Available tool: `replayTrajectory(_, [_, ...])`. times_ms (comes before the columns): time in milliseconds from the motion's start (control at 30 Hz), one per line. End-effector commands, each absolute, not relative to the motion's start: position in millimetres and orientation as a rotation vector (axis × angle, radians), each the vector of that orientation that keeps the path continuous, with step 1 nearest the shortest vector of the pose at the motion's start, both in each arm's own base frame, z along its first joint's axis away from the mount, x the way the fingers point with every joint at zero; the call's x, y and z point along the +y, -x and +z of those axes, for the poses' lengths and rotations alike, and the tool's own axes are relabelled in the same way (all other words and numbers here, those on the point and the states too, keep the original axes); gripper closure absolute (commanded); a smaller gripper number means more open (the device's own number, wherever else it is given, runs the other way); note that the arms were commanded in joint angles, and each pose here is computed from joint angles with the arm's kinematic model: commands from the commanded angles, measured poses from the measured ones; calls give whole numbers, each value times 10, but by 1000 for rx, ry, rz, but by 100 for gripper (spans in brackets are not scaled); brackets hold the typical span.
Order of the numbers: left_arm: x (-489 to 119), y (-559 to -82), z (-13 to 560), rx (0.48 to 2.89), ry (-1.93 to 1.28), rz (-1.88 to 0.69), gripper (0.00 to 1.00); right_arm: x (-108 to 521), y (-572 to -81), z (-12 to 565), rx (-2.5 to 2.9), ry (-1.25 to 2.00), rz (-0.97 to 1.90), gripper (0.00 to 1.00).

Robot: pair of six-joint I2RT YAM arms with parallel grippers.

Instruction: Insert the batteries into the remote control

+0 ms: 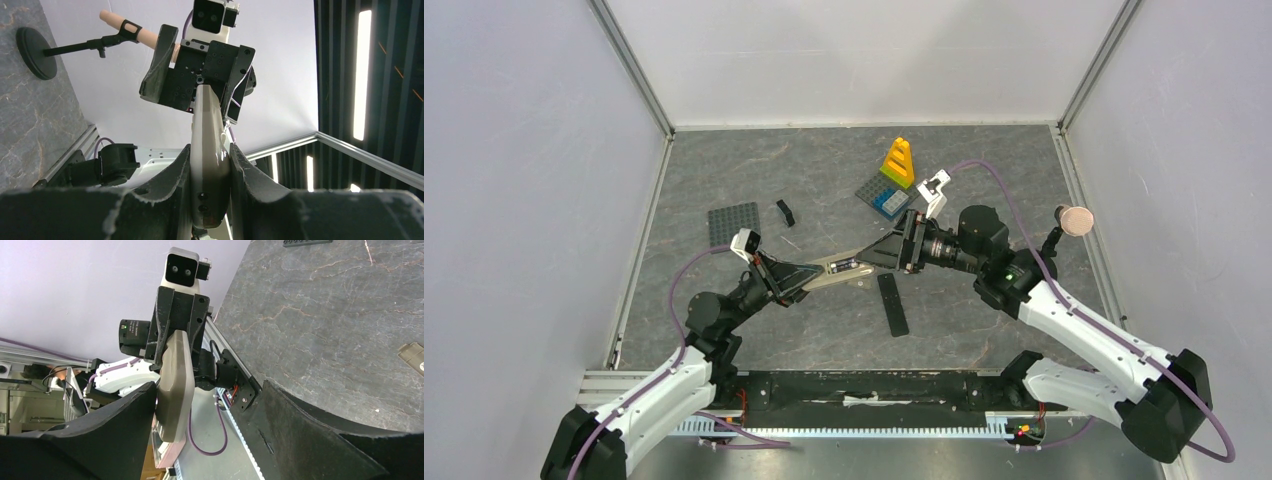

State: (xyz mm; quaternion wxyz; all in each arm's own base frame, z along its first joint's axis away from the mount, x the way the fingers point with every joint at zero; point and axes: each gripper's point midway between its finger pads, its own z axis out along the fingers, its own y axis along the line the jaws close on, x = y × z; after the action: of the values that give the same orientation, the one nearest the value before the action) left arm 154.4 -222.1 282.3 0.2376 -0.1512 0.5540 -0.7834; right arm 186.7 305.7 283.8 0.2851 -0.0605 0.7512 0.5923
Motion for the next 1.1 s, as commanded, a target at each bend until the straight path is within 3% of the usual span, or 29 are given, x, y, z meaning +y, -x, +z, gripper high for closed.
replayTrajectory(0, [-2175, -1515, 3013, 1432, 374, -2167, 98, 3068, -1870, 2821, 2012, 217, 1549, 21])
replayTrajectory(533, [-2169, -1514, 2980, 1438, 384, -2164, 98, 2948, -2063, 2931, 1985, 129, 1404, 16])
replayTrajectory(733, [-2168, -1510, 2977, 1439, 382, -2161, 98, 2893, -2068, 3080, 1918, 56, 1442, 13])
replayTrajectory(1067, [-2173, -1512, 2986, 1441, 381, -2162, 98, 3025, -1886, 3135, 1890, 196, 1574, 10])
